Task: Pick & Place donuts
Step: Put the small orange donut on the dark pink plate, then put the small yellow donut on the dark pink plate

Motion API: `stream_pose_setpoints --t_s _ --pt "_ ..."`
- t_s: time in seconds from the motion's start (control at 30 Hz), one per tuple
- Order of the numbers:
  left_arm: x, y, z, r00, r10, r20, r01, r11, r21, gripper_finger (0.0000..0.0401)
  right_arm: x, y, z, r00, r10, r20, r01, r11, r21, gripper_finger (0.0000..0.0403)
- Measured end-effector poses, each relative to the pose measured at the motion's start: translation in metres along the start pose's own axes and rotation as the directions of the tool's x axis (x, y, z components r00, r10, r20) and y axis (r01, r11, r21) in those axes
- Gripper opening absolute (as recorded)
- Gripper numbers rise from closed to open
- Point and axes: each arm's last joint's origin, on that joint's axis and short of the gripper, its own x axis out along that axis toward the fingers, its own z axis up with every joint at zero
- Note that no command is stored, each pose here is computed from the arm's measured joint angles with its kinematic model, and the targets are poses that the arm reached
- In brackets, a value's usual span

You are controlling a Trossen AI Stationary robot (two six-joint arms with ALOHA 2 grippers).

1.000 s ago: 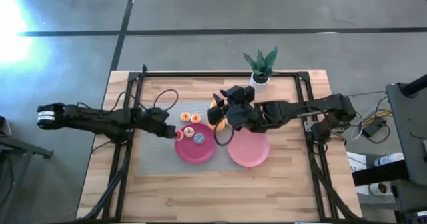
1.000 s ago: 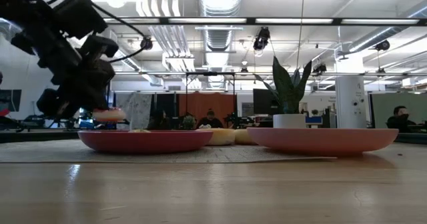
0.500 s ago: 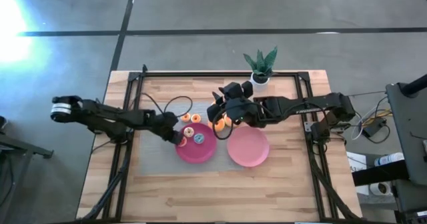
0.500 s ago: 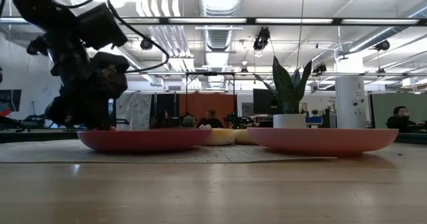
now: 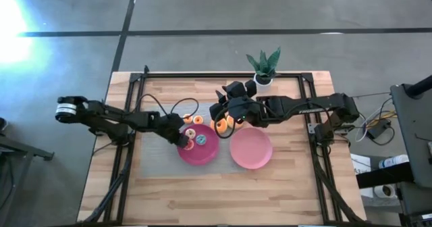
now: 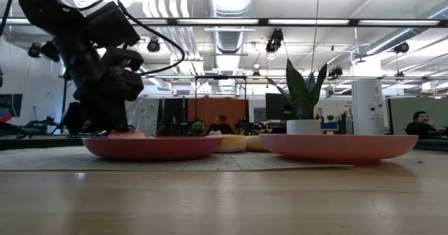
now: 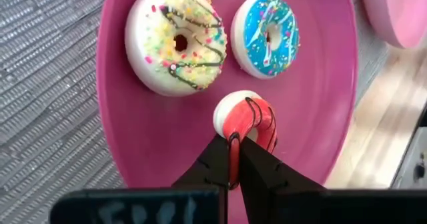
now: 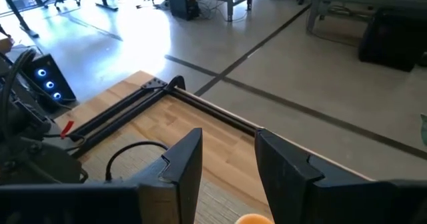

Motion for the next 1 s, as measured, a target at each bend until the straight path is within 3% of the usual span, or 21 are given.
stream_pose_setpoints --t_s 0.17,0.57,0.67,0.87,1.0 --pt "0.002 0.002 -0.001 1.0 0.017 -0.009 -0.017 1.0 -0.008 0.0016 0.001 0.0 -0.002 1.0 -0.004 -0.003 0.004 1.0 -0.005 0.0128" --pt "0.002 0.0 -0.003 0.996 -0.034 -0.08 0.032 0.999 -0.023 0.0145 0.002 -0.001 -0.004 1.0 -0.007 -0.006 0.007 1.0 -0.01 0.0128" --pt "-0.002 -0.002 -0.003 0.997 -0.046 -0.067 0.045 0.999 -0.025 0.0152 0.002 -0.001 -0.004 1.0 -0.008 -0.006 0.008 1.0 -0.01 0.0128" --pt "-0.023 -0.017 0.006 0.995 -0.061 0.081 0.06 0.998 0.023 0.0153 0.002 -0.001 -0.004 1.0 -0.008 -0.006 0.008 1.0 -0.018 0.0128" --pt "-0.039 -0.021 0.01 0.991 0.029 0.127 -0.038 0.997 0.066 0.0153 0.002 -0.001 -0.005 1.0 -0.011 -0.012 0.011 1.0 -0.026 0.0128"
